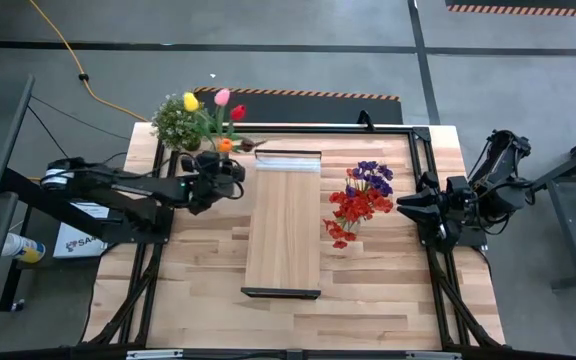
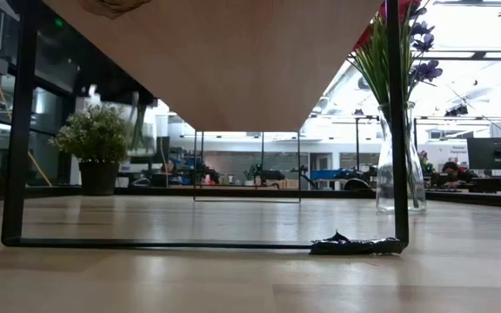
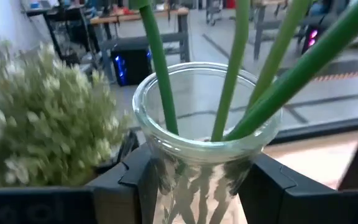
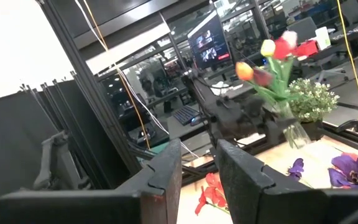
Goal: Pick and place flowers into a vace then onto a shelf
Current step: Put the top transparent vase on the shelf
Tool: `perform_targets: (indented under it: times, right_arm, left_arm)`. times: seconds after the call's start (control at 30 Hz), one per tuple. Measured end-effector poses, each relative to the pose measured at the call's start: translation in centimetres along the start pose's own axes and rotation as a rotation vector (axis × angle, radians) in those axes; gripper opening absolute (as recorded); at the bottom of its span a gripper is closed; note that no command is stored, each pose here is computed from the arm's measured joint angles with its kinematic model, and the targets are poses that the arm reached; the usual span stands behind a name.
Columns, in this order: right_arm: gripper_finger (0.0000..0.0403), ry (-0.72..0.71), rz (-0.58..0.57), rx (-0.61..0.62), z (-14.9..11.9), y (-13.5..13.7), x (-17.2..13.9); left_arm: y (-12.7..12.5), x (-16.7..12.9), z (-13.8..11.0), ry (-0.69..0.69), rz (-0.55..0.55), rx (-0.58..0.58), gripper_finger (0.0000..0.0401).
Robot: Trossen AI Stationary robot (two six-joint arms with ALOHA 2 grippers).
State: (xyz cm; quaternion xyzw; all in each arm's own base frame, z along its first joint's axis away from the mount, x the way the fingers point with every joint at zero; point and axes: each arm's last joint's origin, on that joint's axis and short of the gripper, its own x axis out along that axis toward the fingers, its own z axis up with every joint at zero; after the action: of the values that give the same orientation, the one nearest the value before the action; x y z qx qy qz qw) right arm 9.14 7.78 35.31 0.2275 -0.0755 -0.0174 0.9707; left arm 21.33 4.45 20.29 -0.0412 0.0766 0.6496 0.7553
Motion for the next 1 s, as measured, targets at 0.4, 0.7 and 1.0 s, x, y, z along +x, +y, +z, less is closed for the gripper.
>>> perform_targets:
  times: [0.4,0.7,1.0]
  right_arm:
    - [0.0094,-0.038,0.011,0.053,0.6,0.1,0.0]
    - [0.0094,-0.054,0.015,0.078,0.8,0.2,0.0]
    - [0.0094,-0.066,0.018,0.095,1.0,0.2,-0.1]
  left_arm:
    - [1.4,-4.6,9.9,-0.104,-0.177,-0.097,0.0203]
    - [-1.0,-6.4,15.0,-0.102,-0.403,-0.145,0.0203]
    - [-6.4,-6.5,16.4,-0.072,-0.527,-0.103,0.0203]
